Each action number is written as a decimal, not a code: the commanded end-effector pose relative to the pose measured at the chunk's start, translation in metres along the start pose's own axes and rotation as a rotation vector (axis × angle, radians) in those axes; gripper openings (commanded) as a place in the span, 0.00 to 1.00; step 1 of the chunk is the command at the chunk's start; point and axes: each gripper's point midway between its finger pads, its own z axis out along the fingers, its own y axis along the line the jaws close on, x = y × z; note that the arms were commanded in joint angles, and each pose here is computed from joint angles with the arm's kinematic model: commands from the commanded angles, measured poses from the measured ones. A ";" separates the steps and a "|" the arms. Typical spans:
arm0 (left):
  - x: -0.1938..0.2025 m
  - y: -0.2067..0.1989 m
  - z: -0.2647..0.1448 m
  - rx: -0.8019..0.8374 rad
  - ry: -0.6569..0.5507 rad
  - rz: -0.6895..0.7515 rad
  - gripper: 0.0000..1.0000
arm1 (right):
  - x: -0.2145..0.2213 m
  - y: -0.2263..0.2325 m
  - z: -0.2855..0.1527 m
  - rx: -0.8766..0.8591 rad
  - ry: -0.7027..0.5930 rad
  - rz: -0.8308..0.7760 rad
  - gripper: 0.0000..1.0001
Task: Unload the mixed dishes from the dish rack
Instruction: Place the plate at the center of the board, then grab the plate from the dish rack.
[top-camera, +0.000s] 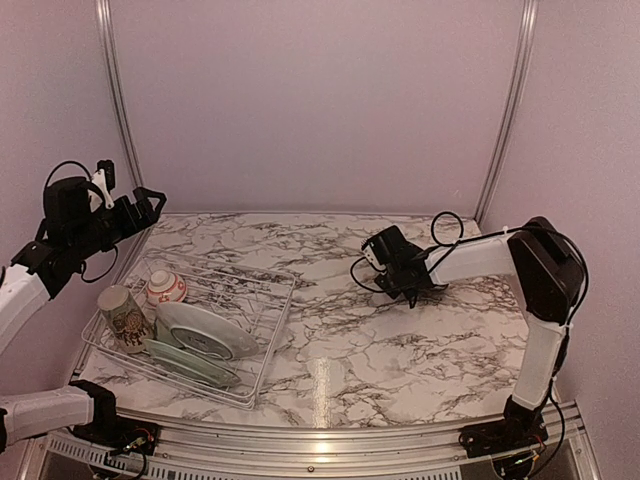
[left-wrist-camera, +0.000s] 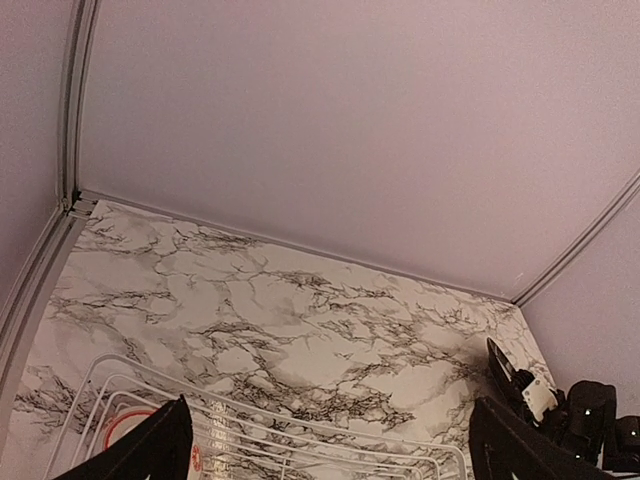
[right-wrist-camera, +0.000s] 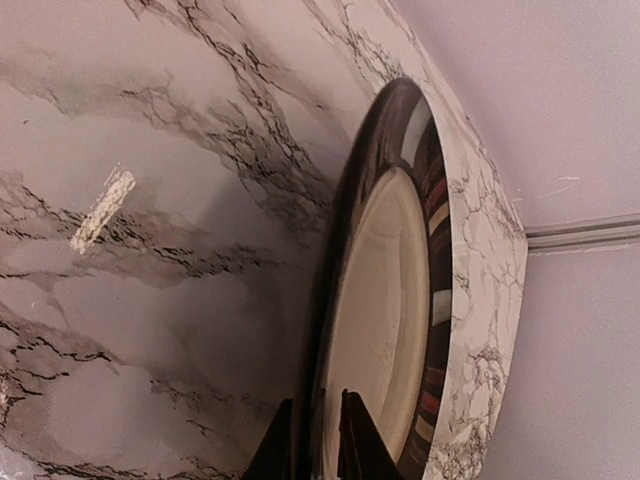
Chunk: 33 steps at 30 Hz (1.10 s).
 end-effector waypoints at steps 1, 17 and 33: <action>0.002 0.001 0.001 0.003 0.004 0.001 0.99 | -0.024 -0.007 -0.006 0.031 -0.071 0.066 0.20; 0.006 0.001 0.009 0.011 0.023 -0.019 0.99 | -0.064 0.039 -0.083 -0.499 -0.314 0.261 0.79; 0.010 -0.007 0.023 0.045 0.083 -0.021 0.99 | -0.133 0.053 -0.186 -0.924 -0.566 0.414 0.76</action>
